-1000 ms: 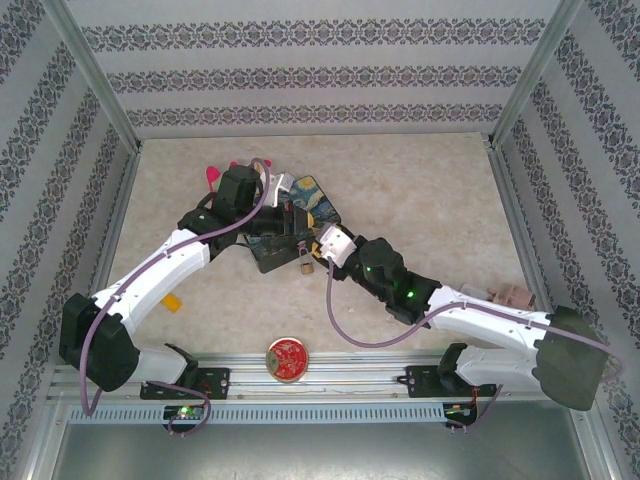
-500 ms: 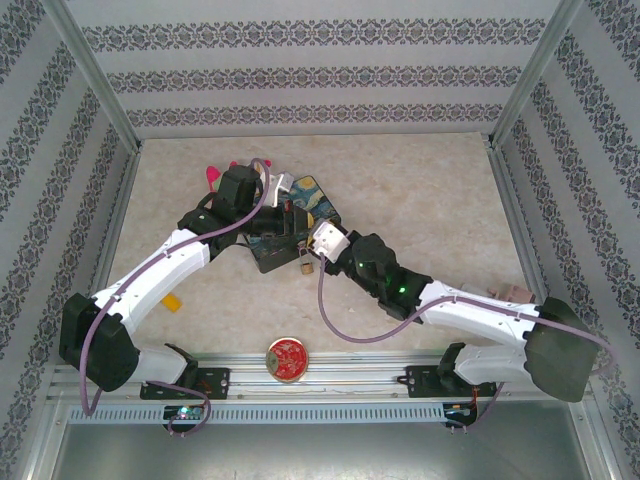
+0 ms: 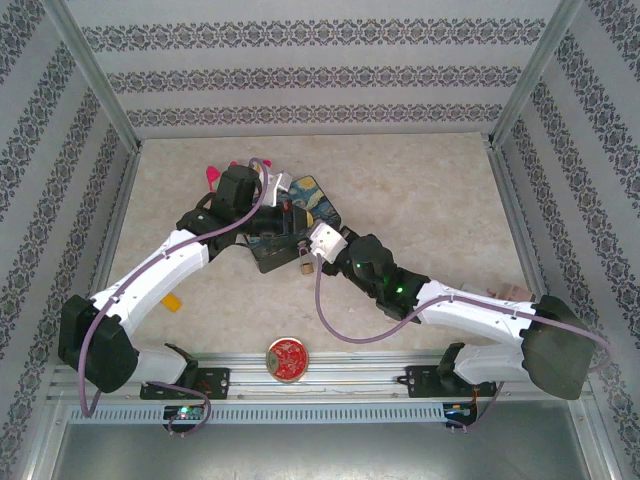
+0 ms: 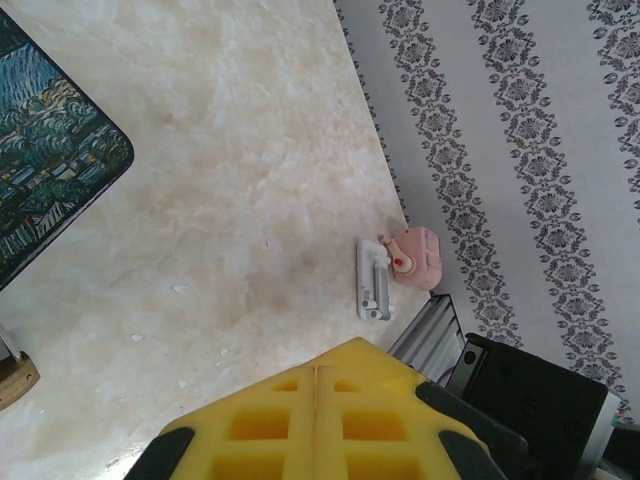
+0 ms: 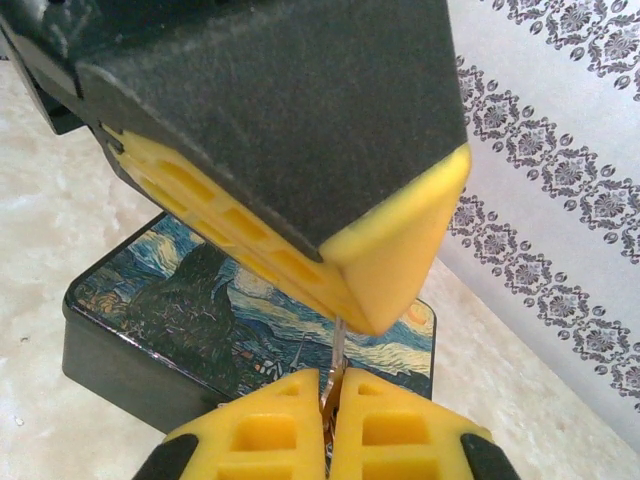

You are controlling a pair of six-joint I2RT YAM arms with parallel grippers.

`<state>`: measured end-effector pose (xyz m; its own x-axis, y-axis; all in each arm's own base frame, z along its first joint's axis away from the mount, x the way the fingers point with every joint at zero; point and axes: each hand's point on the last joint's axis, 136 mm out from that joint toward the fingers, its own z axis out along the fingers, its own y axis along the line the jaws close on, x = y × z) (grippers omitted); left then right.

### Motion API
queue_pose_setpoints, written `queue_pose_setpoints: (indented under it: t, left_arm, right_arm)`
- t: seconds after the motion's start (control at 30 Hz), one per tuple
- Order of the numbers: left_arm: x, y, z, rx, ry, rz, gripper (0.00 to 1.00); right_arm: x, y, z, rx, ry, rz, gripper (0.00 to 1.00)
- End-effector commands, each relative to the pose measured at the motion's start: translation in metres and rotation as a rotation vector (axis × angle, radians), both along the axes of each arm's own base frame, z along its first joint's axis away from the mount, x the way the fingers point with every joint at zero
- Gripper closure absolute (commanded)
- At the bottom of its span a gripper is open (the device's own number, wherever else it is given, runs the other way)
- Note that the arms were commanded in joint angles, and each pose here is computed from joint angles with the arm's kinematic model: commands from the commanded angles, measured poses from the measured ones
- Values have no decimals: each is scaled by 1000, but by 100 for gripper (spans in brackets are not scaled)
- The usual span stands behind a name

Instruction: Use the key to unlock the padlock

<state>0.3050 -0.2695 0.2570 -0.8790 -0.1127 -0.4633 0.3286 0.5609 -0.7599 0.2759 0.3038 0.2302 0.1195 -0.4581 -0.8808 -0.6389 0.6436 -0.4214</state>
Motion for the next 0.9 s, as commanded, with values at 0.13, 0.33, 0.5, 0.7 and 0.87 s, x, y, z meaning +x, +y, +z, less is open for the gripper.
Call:
queue_pose_setpoints:
  t: [0.13, 0.33, 0.5, 0.7, 0.87]
  left_arm:
    - [3, 7, 33, -48, -87, 33, 48]
    - [12, 31, 40, -12, -163, 133, 17]
    - [15, 52, 47, 36, -268, 196, 10]
    - [4, 53, 65, 38, -464, 134, 8]
    - [-9, 30, 81, -66, -528, -28, 8]
  right_arm:
    - [0, -5, 18, 84, 4, -35, 100]
    - [-4, -17, 15, 154, 91, -60, 100]
    - [-5, -38, 16, 368, 318, -35, 100]
    - [-19, -51, 28, 647, 663, 173, 100]
    - [-41, -40, 45, 688, 796, 399, 100]
